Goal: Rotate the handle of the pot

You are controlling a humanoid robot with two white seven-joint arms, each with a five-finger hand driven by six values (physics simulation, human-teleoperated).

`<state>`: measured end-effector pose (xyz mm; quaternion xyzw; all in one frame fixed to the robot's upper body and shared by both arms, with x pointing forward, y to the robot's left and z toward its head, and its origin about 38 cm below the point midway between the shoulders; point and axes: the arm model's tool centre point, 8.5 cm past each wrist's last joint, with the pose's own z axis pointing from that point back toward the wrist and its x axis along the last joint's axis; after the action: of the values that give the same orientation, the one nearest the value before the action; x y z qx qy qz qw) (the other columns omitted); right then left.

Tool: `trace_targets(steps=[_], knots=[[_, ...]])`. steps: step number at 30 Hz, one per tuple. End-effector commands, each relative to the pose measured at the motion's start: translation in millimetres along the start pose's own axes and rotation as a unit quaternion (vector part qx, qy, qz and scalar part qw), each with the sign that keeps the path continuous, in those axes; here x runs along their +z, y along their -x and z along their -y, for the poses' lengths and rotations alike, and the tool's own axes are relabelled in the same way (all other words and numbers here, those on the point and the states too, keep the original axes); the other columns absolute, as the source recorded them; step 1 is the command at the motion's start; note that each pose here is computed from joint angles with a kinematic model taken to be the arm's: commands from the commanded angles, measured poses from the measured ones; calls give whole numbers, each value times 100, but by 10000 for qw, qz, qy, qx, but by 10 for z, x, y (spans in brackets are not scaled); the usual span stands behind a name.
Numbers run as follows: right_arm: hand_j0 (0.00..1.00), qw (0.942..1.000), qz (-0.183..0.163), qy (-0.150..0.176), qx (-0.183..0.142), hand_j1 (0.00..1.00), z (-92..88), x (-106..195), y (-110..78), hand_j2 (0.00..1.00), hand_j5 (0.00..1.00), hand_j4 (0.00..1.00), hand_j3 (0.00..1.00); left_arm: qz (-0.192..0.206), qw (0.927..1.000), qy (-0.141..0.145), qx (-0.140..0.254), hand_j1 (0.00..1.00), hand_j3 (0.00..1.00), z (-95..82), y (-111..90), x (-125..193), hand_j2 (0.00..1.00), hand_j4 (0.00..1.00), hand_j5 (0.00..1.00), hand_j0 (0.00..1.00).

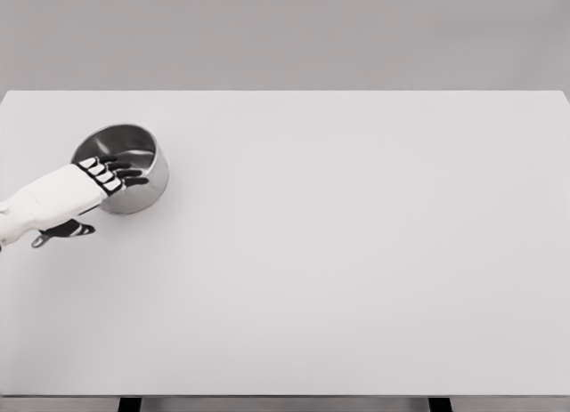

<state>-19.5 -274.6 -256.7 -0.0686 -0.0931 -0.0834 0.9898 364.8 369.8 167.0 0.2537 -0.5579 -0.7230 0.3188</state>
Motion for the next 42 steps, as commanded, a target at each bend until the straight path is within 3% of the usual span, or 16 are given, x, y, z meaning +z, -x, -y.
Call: trace_targets(steps=[1, 18, 30, 42], knots=[[100, 10000, 1, 0, -4, 100, 0, 0, -1, 100, 100, 100, 100, -98, 9999, -47, -31, 100, 100, -57, 66, 52, 100, 100, 100, 100], [100, 10000, 1, 0, -4, 100, 0, 0, -1, 100, 100, 100, 100, -563, 9983, 31, -114, 100, 100, -107, 363, 263, 100, 100, 100, 100], [100, 10000, 1, 0, -4, 100, 0, 0, -1, 100, 100, 100, 100, -957, 9952, 211, -43, 100, 100, 5, 598, 386, 100, 100, 100, 100], [100, 10000, 1, 0, -4, 100, 0, 0, -1, 100, 100, 100, 100, -1289, 9912, 263, -134, 100, 100, -8, 801, 424, 100, 100, 100, 100]])
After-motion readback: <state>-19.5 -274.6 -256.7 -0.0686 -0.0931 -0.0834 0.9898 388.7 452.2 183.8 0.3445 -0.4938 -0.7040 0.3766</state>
